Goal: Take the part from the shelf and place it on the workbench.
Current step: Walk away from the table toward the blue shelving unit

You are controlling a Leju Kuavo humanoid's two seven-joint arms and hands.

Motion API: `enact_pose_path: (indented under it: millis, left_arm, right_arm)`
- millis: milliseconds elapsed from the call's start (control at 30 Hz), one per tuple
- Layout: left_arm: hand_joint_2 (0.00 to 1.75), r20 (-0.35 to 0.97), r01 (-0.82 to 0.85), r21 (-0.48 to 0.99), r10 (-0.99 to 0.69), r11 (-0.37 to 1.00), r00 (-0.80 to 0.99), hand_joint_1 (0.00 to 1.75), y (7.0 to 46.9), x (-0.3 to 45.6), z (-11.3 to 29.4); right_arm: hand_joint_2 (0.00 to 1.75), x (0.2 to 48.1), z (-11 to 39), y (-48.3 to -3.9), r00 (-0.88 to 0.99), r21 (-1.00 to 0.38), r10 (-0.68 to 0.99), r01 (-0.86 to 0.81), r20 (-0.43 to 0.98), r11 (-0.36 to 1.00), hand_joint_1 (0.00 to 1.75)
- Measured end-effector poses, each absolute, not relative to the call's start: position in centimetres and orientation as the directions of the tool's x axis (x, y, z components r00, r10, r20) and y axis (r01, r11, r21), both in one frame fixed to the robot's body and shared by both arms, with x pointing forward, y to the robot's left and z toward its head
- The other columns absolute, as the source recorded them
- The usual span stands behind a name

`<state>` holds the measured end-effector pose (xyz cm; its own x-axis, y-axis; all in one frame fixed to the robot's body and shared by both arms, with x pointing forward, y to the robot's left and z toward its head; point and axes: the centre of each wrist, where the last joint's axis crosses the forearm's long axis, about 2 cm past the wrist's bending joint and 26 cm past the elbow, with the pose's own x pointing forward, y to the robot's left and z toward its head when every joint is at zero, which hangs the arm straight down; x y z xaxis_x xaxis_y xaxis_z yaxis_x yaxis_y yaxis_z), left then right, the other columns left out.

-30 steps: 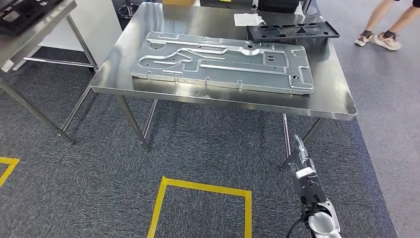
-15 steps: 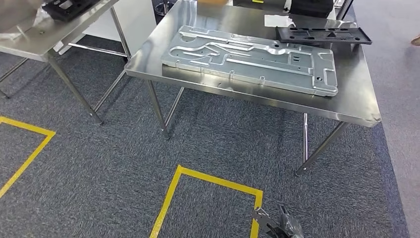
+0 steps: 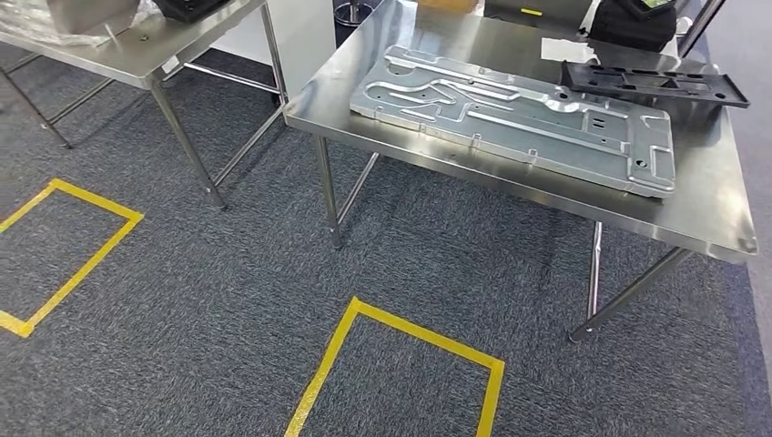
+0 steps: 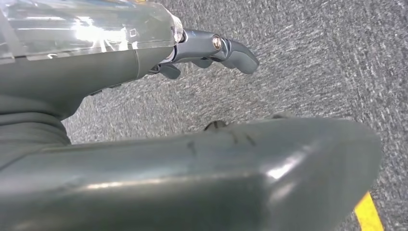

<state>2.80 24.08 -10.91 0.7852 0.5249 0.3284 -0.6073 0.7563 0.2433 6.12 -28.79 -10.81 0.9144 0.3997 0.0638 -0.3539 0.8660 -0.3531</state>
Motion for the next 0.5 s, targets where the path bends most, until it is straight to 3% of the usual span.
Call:
enact_pose_path:
  millis: [500]
  left_arm:
    - [0.00, 0.329, -0.585, 0.226, 0.505, 0.779, 0.798, 0.00, 24.16, 3.04, -10.91]
  right_arm:
    - [0.00, 5.62, -10.89, -27.77, 0.911, -0.312, 0.399, -0.353, 0.099, 0.882, 0.00]
